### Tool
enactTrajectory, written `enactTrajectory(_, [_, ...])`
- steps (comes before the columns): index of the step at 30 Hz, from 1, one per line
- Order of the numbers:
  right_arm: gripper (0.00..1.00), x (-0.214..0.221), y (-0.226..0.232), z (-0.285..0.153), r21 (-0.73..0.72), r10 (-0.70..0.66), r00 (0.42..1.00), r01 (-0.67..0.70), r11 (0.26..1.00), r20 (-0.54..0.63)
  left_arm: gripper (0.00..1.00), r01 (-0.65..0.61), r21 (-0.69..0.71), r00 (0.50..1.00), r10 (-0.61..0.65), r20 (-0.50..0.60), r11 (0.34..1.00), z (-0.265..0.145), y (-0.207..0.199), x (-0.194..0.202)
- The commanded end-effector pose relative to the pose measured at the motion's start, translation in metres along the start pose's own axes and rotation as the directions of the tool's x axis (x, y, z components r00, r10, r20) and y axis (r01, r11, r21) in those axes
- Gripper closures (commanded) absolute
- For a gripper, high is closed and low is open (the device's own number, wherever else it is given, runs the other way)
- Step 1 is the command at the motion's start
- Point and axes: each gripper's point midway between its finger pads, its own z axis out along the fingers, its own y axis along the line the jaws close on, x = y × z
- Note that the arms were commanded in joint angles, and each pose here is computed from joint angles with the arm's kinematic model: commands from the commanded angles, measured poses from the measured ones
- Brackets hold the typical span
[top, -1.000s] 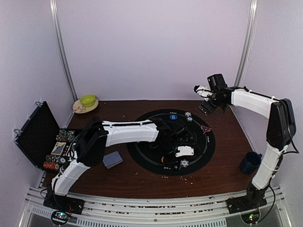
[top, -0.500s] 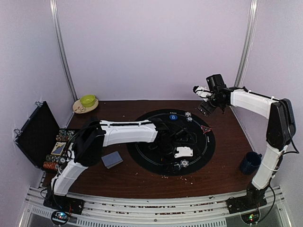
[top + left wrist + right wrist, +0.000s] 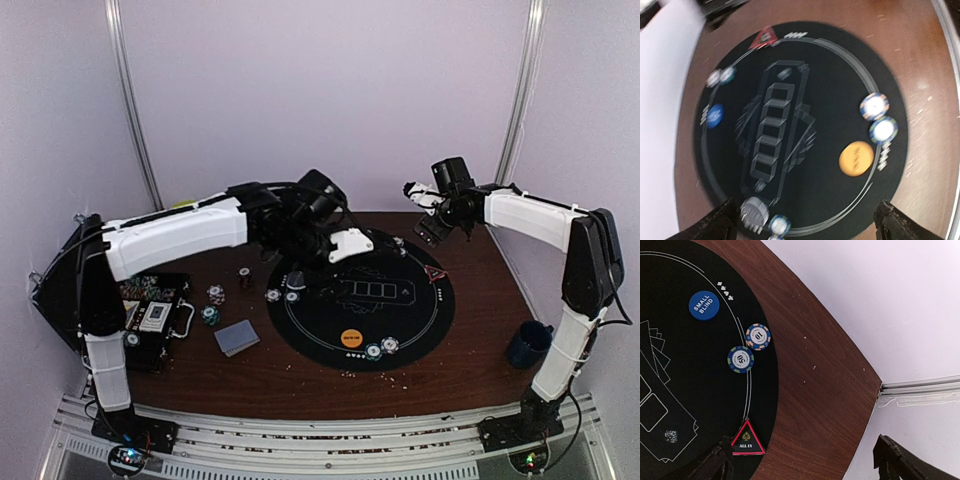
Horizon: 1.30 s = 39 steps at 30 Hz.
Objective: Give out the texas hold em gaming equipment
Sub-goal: Pick up the pile of poker chips from the pile of poker chips.
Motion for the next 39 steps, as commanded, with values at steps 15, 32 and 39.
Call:
enactTrajectory(15, [0.00,-0.016,0.026,-0.003,0.020,-0.050,0.999,0.050,0.999,0.004,0.02,0.424,-0.151,0.891,-0.441,-0.111,0.893,-0.014,0.145,0.224])
enactTrajectory(32, [0.00,-0.015,0.038,0.001,0.024,-0.084,0.996,0.085,0.996,-0.016,0.08,0.538,-0.122,0.815,-0.552,-0.177,0.834,0.015,0.148,0.275])
enactTrajectory(39, [0.00,-0.016,0.039,0.000,0.030,-0.094,0.996,0.094,0.995,-0.012,0.15,0.566,-0.103,0.785,-0.573,-0.235,0.818,0.026,0.140,0.289])
